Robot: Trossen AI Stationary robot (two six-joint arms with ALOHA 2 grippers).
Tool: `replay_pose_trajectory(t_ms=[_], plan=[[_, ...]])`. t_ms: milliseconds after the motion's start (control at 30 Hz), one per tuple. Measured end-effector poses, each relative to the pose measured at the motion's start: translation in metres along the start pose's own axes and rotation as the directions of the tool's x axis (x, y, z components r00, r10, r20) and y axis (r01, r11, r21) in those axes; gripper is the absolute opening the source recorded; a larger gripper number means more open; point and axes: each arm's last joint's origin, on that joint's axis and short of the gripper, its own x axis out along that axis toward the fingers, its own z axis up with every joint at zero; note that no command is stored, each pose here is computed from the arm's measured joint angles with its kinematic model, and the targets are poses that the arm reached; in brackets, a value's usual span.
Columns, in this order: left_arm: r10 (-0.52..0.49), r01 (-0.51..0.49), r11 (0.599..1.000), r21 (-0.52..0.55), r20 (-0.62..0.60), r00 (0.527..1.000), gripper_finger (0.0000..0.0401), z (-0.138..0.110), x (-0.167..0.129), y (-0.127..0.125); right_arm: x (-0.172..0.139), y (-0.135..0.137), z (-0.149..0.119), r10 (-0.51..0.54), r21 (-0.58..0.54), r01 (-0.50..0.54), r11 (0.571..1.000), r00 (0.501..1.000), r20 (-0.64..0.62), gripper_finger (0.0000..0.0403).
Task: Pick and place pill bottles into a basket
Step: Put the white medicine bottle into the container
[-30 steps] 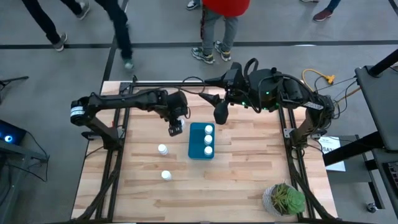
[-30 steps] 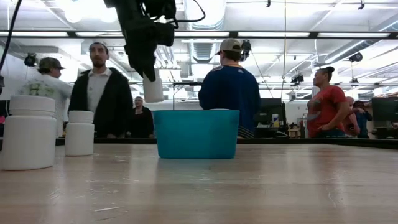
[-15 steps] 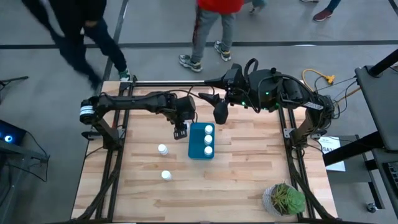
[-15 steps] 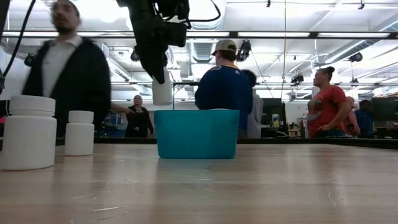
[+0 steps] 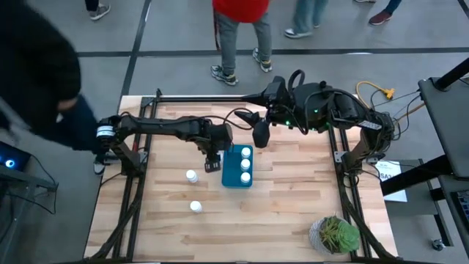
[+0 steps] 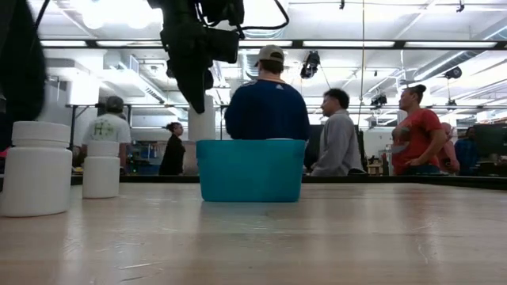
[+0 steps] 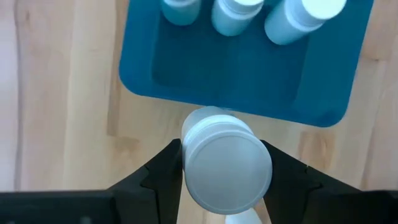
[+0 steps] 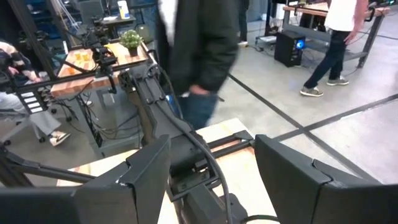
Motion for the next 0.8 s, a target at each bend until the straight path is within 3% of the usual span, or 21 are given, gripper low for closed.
replay_pose_trajectory(t_ms=[433,800], plan=[[0.006,-0.009,1.0,0.018,0.116,0.993,0.0157,0.015,0.005,-0.004,-0.001,0.0,0.0,0.001,0.044,-0.001,0.999,1.0,-0.002,0.0224],[0.021,-0.023,0.996,0.083,0.026,0.999,0.0157,0.036,0.044,0.0,0.0,-0.001,0.0,-0.001,0.055,0.001,0.998,1.0,-0.006,0.0224]])
